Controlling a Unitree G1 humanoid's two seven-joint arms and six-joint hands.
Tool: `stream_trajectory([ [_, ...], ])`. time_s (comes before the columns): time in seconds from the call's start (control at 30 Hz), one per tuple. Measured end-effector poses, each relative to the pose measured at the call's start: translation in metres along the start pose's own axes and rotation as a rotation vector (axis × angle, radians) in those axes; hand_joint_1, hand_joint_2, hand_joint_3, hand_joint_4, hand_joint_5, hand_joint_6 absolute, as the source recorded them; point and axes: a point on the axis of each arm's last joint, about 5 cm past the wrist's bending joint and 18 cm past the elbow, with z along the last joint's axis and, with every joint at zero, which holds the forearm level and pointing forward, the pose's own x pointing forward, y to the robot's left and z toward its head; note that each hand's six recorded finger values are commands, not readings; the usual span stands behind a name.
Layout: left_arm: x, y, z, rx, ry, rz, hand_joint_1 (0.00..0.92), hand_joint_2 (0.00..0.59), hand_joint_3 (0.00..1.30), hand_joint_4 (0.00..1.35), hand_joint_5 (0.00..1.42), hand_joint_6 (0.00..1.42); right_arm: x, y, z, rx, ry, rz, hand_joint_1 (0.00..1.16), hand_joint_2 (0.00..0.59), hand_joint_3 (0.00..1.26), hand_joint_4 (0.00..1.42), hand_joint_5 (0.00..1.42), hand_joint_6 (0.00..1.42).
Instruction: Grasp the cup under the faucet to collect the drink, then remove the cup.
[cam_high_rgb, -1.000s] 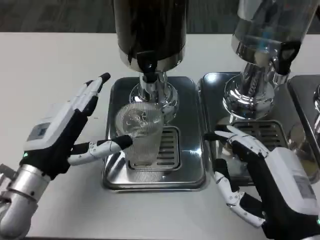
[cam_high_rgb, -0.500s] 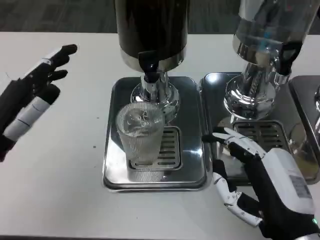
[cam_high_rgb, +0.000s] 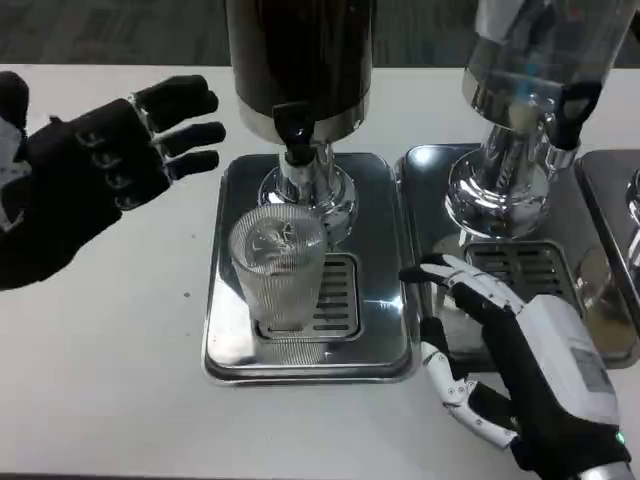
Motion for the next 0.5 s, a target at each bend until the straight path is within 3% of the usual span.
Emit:
stream_trajectory([
  [0.3,0.010,0.008,0.0142,-0.112,-0.022,-0.071,0.000,0.023,0.10,0.00,0.06,0.06,-0.001,0.0025,0.0008,0.010,0.001,-0.018,0.50,0.550,0.33,0.19,0.20,0.34],
  [0.5,0.016,0.013,0.0171,-0.158,-0.001,-0.093,0.000,0.024,0.10,0.00,0.05,0.06,-0.001,0.0040,0.0018,0.017,0.003,-0.032,0.51,0.551,0.33,0.20,0.19,0.32],
])
